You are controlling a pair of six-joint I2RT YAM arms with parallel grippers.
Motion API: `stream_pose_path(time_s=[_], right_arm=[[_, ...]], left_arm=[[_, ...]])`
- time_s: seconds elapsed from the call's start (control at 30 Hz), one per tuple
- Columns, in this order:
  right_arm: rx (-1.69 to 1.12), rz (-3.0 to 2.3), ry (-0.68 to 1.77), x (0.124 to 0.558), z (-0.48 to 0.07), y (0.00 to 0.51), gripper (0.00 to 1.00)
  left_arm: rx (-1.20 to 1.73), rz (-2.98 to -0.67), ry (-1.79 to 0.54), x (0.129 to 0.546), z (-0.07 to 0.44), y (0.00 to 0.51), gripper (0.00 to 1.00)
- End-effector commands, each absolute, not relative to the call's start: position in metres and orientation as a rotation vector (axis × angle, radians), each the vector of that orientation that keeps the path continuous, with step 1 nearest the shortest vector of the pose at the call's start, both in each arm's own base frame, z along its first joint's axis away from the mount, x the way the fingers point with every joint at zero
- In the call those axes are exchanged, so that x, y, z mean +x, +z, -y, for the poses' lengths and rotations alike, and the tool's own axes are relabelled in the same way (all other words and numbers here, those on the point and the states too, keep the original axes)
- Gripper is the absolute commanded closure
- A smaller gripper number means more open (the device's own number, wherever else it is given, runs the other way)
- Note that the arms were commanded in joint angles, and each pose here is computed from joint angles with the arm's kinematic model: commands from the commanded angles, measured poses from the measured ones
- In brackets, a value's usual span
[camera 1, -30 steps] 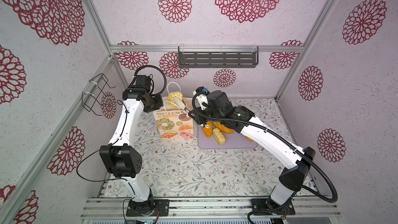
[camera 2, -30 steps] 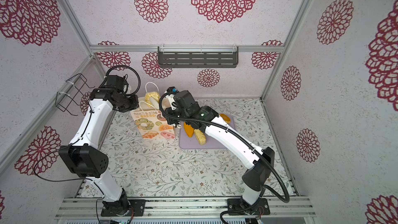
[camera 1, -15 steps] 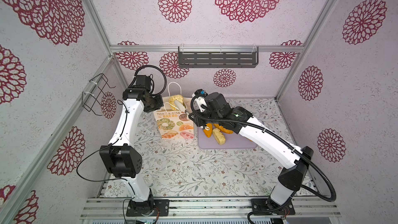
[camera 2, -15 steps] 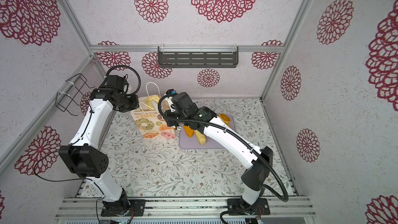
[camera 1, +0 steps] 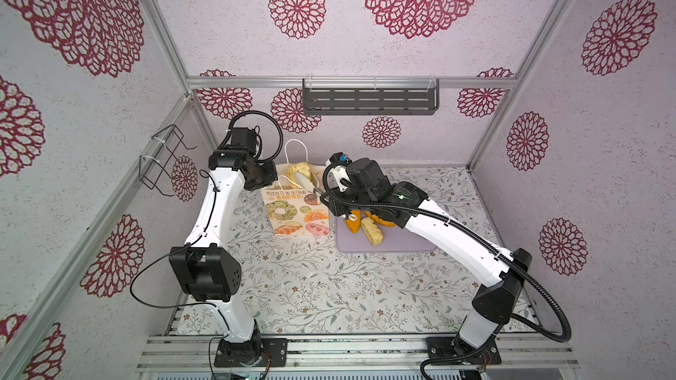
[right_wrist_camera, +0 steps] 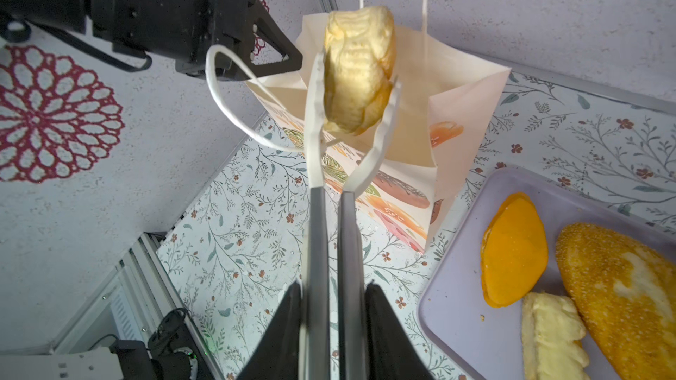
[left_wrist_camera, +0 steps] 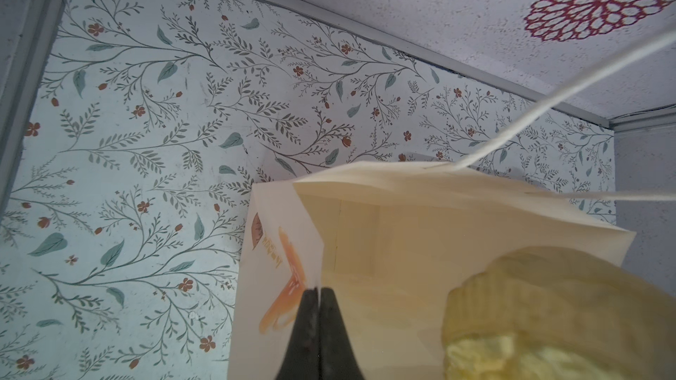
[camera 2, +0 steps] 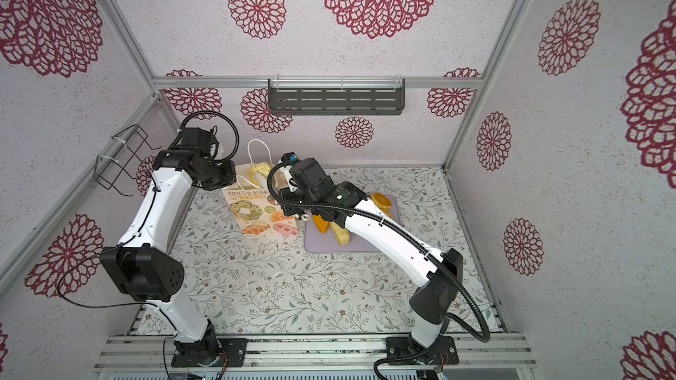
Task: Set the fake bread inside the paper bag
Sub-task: 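Lower the bread into the bag opening and open the tongs with the right gripper, then move the open tongs back over the tray with the right gripper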
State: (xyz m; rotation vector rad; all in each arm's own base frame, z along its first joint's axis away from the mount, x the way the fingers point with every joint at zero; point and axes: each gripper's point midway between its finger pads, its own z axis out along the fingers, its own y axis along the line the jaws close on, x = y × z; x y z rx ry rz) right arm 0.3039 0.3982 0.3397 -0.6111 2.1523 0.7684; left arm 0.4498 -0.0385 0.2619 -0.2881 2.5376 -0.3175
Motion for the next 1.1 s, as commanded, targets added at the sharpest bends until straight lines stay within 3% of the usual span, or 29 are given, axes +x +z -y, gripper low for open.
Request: stream_pose_path(time_s=[0.0,0.13,0.57,1.07], right_arm=[[-0.580,-2.038,0.796,0.304,-0.395,0.381,0.63],[-0.566,-2.032,0.789,0.305,-0.392,0.384,0.58],[-0.530,-1.978,0.755,0.301,-0.373,0.406,0.57],[-0.400,-1.936,0.651,0.289,-0.307,0.410,0.56]], left_arm=[[-0.264,-2.490,-0.332,0.447,0.043,0.277,1.00],[-0.267,-2.493,-0.335,0.447,0.044,0.276,1.00],[-0.290,-2.497,-0.294,0.447,0.037,0.275,1.00],[-0.295,-2.508,-0.309,0.447,0.039,0.272,1.00]])
